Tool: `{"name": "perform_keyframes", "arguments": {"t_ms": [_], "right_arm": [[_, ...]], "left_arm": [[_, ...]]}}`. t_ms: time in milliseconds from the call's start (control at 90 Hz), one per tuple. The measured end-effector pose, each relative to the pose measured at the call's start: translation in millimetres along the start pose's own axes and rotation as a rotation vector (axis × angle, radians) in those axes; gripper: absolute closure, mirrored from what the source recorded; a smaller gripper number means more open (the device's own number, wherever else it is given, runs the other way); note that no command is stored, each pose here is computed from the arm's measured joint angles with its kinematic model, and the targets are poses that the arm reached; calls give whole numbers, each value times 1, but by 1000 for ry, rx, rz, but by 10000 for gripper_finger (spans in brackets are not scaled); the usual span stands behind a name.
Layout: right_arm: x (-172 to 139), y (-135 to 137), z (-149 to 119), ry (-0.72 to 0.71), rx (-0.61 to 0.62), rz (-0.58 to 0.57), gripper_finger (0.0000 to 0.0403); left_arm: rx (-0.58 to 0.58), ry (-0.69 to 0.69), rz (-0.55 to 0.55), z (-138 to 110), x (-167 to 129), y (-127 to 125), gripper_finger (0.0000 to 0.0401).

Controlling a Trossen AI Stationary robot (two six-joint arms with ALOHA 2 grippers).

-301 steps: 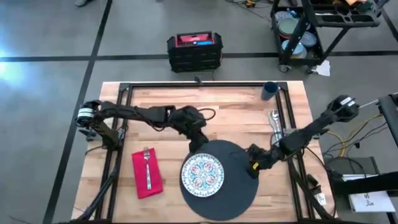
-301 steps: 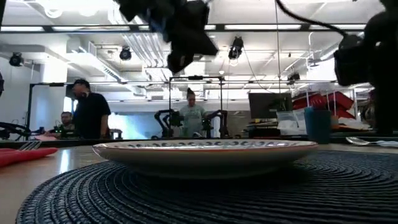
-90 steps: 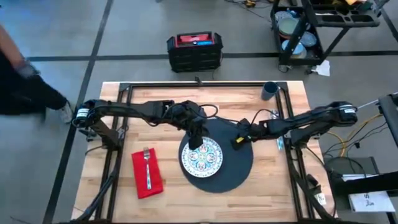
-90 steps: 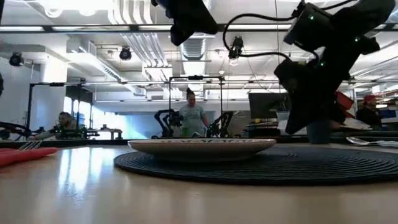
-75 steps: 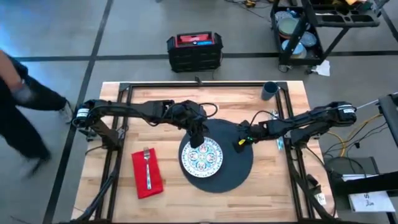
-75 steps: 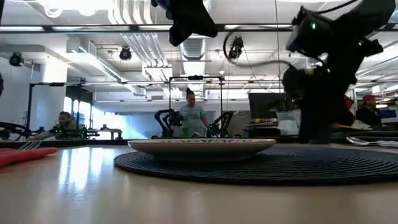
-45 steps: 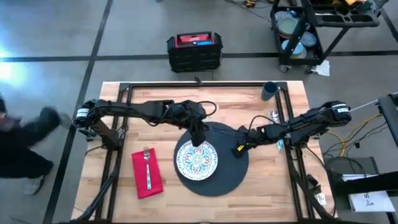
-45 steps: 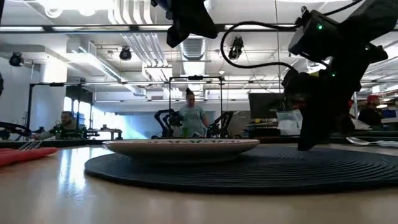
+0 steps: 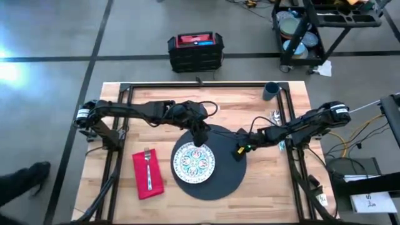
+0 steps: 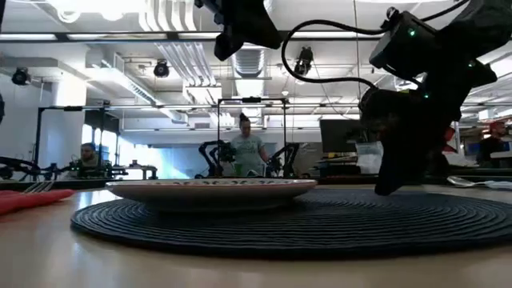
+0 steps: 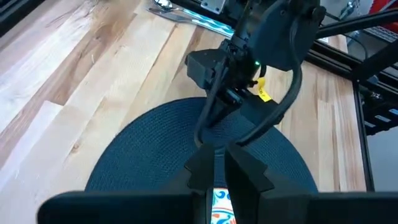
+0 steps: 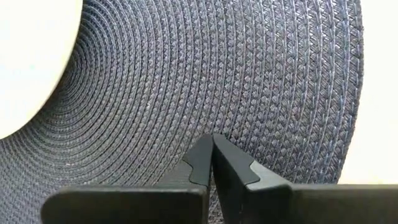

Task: Set table place
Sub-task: Put the blue knife on the black placemat

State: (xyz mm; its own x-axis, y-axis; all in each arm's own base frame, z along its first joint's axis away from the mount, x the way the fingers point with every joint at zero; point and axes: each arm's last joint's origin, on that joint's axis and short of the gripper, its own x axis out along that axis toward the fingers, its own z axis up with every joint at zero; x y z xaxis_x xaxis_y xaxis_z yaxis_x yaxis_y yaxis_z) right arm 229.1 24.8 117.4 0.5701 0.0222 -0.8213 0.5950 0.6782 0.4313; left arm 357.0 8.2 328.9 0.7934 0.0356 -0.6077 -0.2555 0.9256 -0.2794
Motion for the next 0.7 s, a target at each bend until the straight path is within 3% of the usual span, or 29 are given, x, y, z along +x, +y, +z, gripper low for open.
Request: {"name": "perform_keyframes", "arguments": {"t_ms": [289,489,589,700], "right_arm": [[-20,14,7,-58,-2,89,403],[-61,39,30,-171,-74,194,403],[-86,47,44,-231,-111,139,403],[-116,53,60,-308,-139,-8,403]], "left_arm": [[1,0,0,0,0,0,379],[21,0,0,0,0,0,379],[64,-3,-1,0,0,0,379],[159,-28,-2,3,0,0,379]]}}
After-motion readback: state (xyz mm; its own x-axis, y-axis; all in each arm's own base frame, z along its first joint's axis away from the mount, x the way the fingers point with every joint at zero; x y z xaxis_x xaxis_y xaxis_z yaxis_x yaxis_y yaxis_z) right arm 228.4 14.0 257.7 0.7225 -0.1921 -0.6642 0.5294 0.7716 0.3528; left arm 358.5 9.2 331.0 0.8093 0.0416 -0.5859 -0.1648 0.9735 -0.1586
